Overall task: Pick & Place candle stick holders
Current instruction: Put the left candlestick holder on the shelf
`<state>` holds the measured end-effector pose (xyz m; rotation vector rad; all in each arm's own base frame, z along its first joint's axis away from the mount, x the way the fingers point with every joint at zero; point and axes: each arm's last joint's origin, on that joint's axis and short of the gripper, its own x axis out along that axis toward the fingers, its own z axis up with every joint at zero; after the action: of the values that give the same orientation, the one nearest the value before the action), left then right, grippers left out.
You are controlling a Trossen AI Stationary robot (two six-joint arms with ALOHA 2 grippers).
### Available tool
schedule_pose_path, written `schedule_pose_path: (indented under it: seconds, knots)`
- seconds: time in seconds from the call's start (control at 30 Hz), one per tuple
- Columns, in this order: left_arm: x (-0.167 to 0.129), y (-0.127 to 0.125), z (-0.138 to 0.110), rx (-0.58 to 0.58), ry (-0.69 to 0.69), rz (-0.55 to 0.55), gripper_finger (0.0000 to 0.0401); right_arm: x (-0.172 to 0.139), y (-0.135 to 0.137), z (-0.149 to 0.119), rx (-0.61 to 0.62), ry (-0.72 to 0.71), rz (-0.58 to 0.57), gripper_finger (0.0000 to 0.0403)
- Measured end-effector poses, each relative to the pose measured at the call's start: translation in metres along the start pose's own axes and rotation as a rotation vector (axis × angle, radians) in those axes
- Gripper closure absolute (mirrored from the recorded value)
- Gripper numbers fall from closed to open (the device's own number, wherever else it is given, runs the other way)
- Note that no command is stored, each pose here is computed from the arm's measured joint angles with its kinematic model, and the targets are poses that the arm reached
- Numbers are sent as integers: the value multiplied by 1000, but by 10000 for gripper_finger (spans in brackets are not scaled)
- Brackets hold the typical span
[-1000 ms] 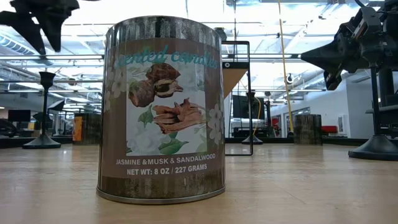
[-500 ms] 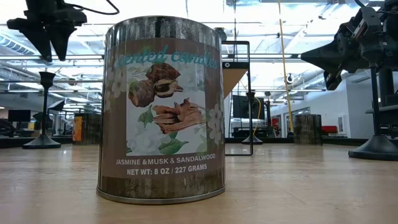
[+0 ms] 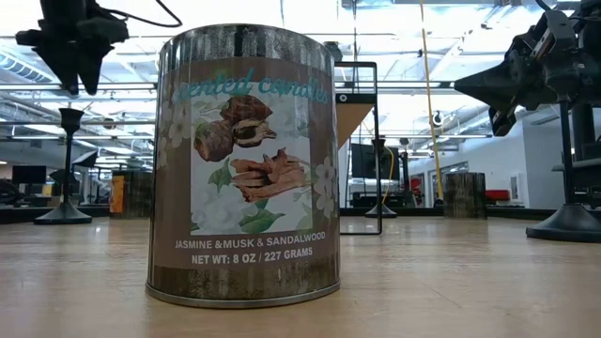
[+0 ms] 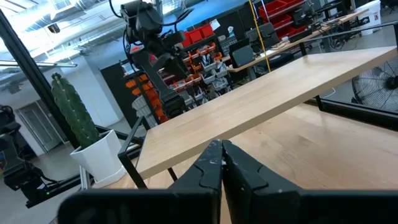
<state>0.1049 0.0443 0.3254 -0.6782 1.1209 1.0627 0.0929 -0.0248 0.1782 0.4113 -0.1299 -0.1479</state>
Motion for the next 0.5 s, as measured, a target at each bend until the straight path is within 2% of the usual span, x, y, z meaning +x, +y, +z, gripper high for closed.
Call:
schedule_pose_path:
  seconds: [0.33,0.5]
  knots:
    - [5,10,8,-2,51,1,199,0,0,0,0,0,0,403]
    - [18,15,6,2,103,28,199,0,0,0,0,0,0,403]
